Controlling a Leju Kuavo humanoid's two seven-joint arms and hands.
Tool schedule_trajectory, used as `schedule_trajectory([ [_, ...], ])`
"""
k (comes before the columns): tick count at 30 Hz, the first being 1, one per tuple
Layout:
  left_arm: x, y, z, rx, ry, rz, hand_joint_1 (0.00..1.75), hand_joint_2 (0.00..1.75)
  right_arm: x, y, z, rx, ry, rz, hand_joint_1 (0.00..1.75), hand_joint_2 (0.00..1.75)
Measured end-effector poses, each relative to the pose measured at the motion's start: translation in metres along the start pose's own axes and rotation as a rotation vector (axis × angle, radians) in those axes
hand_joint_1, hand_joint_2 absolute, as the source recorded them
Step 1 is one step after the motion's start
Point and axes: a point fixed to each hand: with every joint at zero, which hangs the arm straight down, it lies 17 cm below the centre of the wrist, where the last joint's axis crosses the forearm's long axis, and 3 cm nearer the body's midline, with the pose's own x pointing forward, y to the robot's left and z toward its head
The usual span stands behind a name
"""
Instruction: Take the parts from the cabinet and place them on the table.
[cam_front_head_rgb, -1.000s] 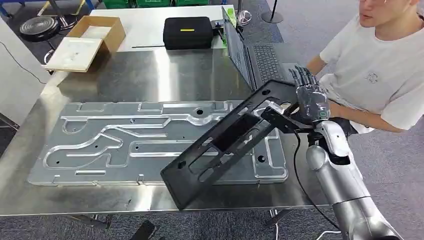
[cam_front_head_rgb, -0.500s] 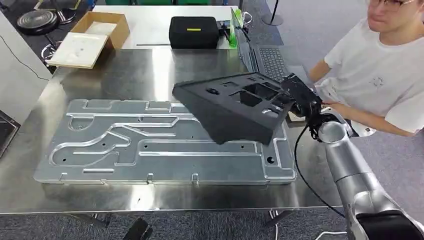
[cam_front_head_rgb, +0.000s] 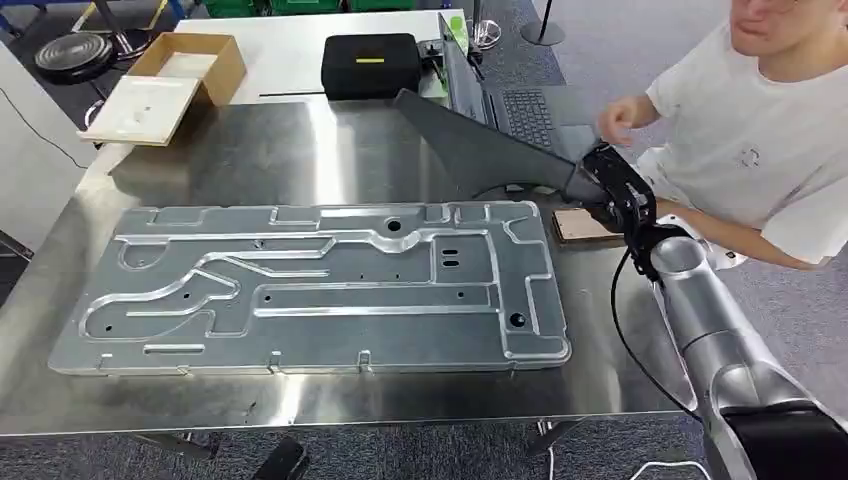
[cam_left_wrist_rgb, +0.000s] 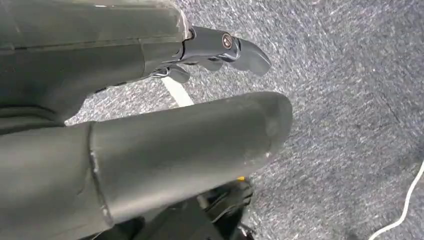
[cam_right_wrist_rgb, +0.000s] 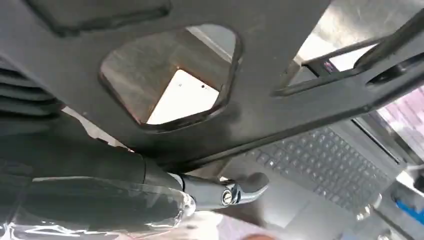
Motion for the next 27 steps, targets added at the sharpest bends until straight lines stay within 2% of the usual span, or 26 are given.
schedule_trajectory([
  [1, -0.001, 0.0, 0.0, 0.0, 0.001, 0.0, 0.0, 0.0, -0.002, 0.002, 0.0, 0.014, 0.007, -0.002, 0.0, 1.75],
  [4, 0.001, 0.0, 0.0, 0.0, -0.001, 0.0, 0.0, 0.0, -0.002, -0.004, -0.003, 0.0, 0.005, -0.003, 0.0, 1.75],
  [7, 0.005, 0.002, -0.003, 0.002, -0.007, -0.001, 0.0, 0.0, 0.013, -0.023, -0.009, -0.073, -0.025, 0.052, 0.0, 1.75],
  [8, 0.006, 0.002, -0.003, 0.002, -0.006, -0.001, 0.0, 0.0, 0.014, -0.026, -0.01, -0.083, -0.019, 0.081, 0.0, 0.0],
  [13, 0.01, 0.0, -0.005, 0.004, -0.012, 0.006, 0.0, 0.0, 0.035, -0.04, -0.019, -0.091, 0.018, 0.281, 0.0, 0.0],
  [17, 0.008, -0.002, -0.004, 0.003, -0.009, 0.012, 0.0, 0.0, 0.03, -0.043, -0.023, -0.075, 0.078, 0.41, 0.0, 0.0],
  [27, 0.008, -0.005, -0.003, 0.003, -0.01, 0.025, 0.0, 0.0, 0.07, -0.055, -0.028, -0.038, 0.08, 0.564, 0.0, 0.0],
])
